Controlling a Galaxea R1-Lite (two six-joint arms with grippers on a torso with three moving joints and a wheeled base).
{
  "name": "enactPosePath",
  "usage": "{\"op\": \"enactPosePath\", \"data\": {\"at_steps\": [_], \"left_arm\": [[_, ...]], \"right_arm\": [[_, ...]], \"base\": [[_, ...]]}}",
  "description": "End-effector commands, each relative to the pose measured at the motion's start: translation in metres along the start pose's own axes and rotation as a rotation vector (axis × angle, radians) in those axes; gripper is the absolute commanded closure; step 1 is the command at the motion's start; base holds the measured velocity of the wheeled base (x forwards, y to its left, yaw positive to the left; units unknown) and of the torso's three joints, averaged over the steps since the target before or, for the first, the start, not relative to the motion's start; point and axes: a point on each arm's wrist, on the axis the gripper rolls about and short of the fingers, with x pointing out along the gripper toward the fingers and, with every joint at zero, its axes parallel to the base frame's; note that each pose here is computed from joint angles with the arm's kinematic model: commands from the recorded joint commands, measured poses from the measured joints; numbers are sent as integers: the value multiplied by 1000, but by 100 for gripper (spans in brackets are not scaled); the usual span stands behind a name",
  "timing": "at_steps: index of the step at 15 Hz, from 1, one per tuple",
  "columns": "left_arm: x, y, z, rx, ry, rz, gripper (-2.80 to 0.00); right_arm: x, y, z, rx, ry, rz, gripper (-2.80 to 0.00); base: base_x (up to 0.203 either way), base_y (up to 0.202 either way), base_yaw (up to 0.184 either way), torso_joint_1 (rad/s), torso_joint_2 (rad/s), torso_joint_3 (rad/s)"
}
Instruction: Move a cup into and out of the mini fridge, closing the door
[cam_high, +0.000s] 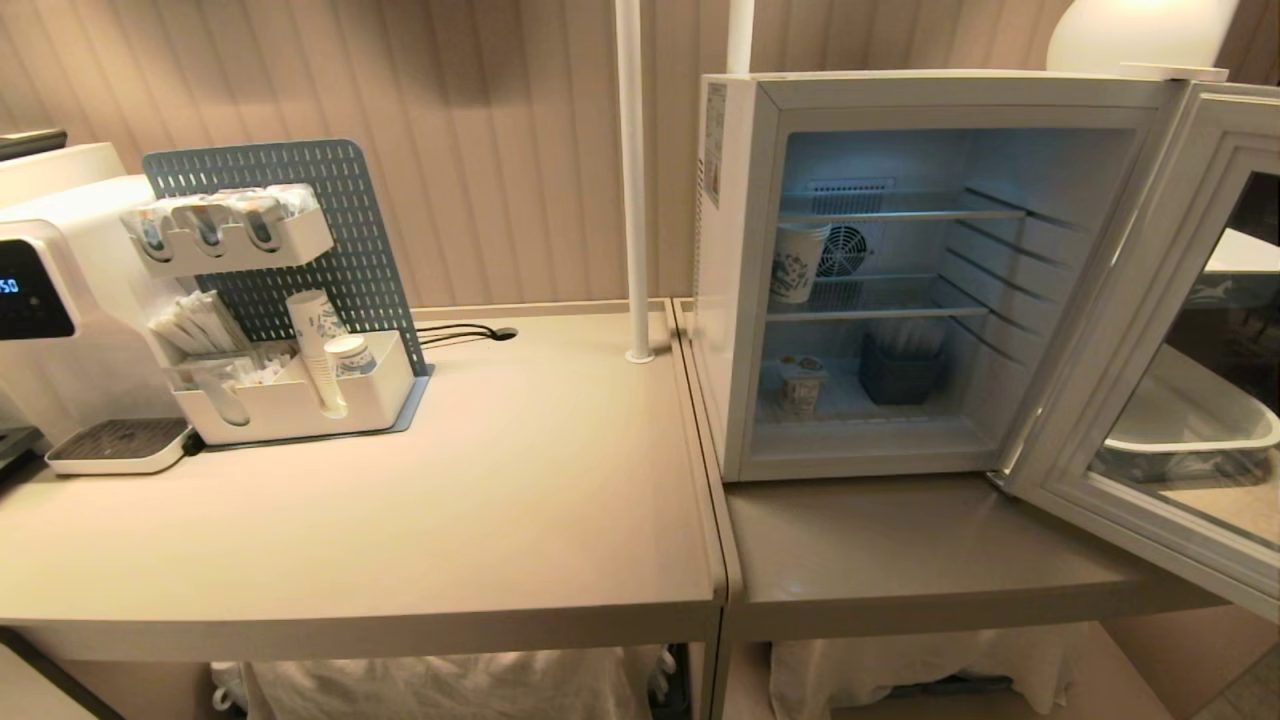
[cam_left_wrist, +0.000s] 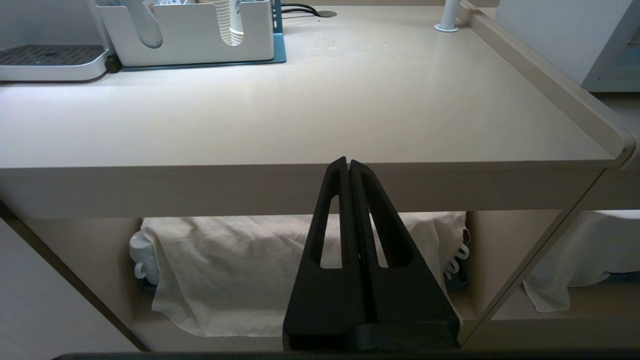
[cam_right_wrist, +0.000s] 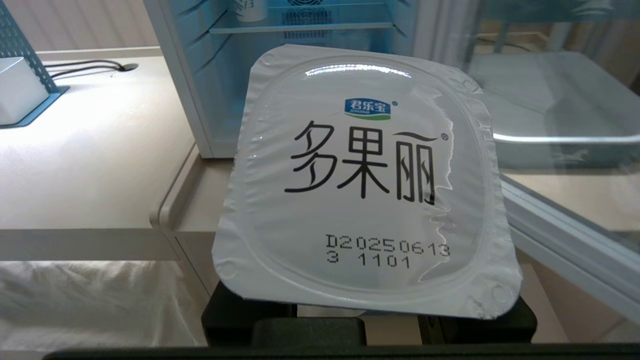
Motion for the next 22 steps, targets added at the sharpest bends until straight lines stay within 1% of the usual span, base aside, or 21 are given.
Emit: {"op": "enactPosePath", "data": {"at_steps": [1, 3, 6, 11, 13, 17, 22], "left_arm": [[0, 0, 0, 0, 3, 1, 0], [0, 0, 0, 0, 3, 1, 0], [0, 0, 0, 0, 3, 1, 0], [0, 0, 0, 0, 3, 1, 0], [0, 0, 0, 0, 3, 1, 0], [0, 0, 0, -2, 3, 1, 0], [0, 0, 0, -2, 3, 1, 0]], "right_arm": [[55, -3, 11, 11, 145, 32, 0], [85, -4, 14, 15, 175, 77, 0], [129, -7, 10, 0, 215, 122, 0], [223, -13, -16, -23, 279, 146, 0], [265, -16, -26, -29, 277, 144, 0], [338, -17, -33, -46, 221, 113, 0], [381, -12, -37, -57, 202, 49, 0]], "base": [[0, 0, 0, 0, 0, 0], [0, 0, 0, 0, 0, 0], [0, 0, 0, 0, 0, 0], [0, 0, 0, 0, 0, 0], [0, 0, 0, 0, 0, 0], [0, 0, 0, 0, 0, 0], [0, 0, 0, 0, 0, 0]]}}
